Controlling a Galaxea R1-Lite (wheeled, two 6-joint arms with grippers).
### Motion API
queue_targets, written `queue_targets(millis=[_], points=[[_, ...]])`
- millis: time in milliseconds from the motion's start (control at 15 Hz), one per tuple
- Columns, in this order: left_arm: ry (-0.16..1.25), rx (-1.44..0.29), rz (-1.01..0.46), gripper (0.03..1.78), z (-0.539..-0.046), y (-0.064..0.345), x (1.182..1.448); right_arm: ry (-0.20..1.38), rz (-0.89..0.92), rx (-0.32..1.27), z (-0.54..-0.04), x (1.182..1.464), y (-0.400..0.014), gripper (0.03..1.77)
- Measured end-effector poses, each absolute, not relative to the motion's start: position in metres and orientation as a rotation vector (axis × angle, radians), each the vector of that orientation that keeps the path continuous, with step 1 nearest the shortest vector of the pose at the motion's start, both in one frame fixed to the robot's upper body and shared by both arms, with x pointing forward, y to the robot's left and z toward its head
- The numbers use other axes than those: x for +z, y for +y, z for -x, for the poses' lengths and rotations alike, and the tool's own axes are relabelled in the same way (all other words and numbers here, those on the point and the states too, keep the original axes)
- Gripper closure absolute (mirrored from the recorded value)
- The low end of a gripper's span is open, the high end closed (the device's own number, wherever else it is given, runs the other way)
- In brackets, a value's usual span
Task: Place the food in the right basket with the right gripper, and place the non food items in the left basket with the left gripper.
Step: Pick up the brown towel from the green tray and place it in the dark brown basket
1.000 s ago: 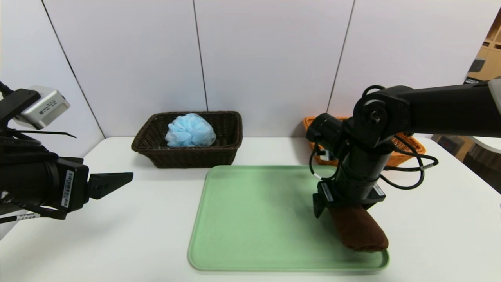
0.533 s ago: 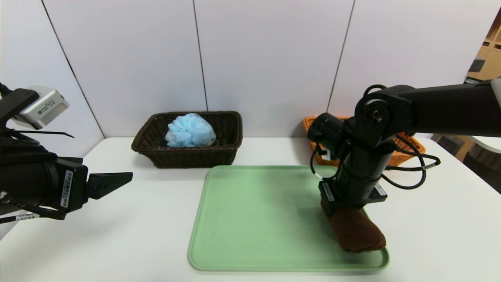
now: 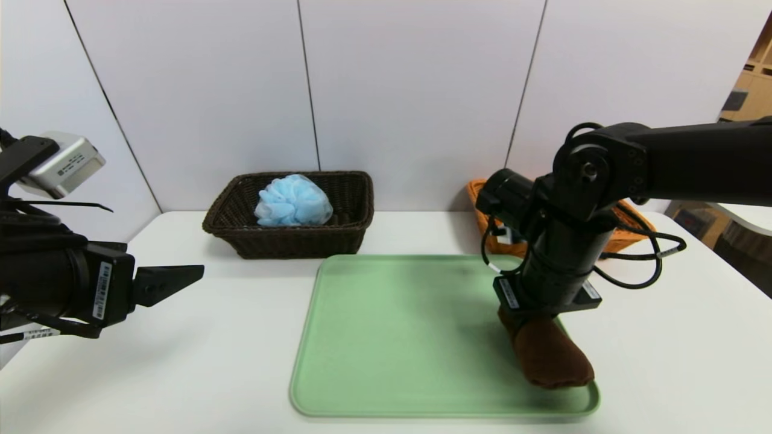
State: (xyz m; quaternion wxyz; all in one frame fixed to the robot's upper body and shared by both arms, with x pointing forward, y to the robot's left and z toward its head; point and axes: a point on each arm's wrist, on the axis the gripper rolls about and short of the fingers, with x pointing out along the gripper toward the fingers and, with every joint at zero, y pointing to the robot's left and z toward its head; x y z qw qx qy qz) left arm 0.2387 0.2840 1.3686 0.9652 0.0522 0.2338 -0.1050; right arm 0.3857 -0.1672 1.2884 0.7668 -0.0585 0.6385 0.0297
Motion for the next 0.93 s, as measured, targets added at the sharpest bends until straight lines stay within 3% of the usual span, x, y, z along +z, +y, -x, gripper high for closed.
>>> queue_targets(millis=[333,667,933], points=[[0.475,-0.211,-0.106,0.12,-0.238,0.284,1.368,1.218,0.030,0.254,-0.374,1.342,-0.144,1.42],[0.469,-0.211,-0.107,0.12,-0.236,0.285,1.369,0.831,-0.114,0.487,-0.370,1.395,-0.113,1.42],[0.468,-0.194,-0.114,0.12,-0.234,0.286,1.368,0.528,-0.229,0.590,-0.378,1.422,-0.091,1.42]])
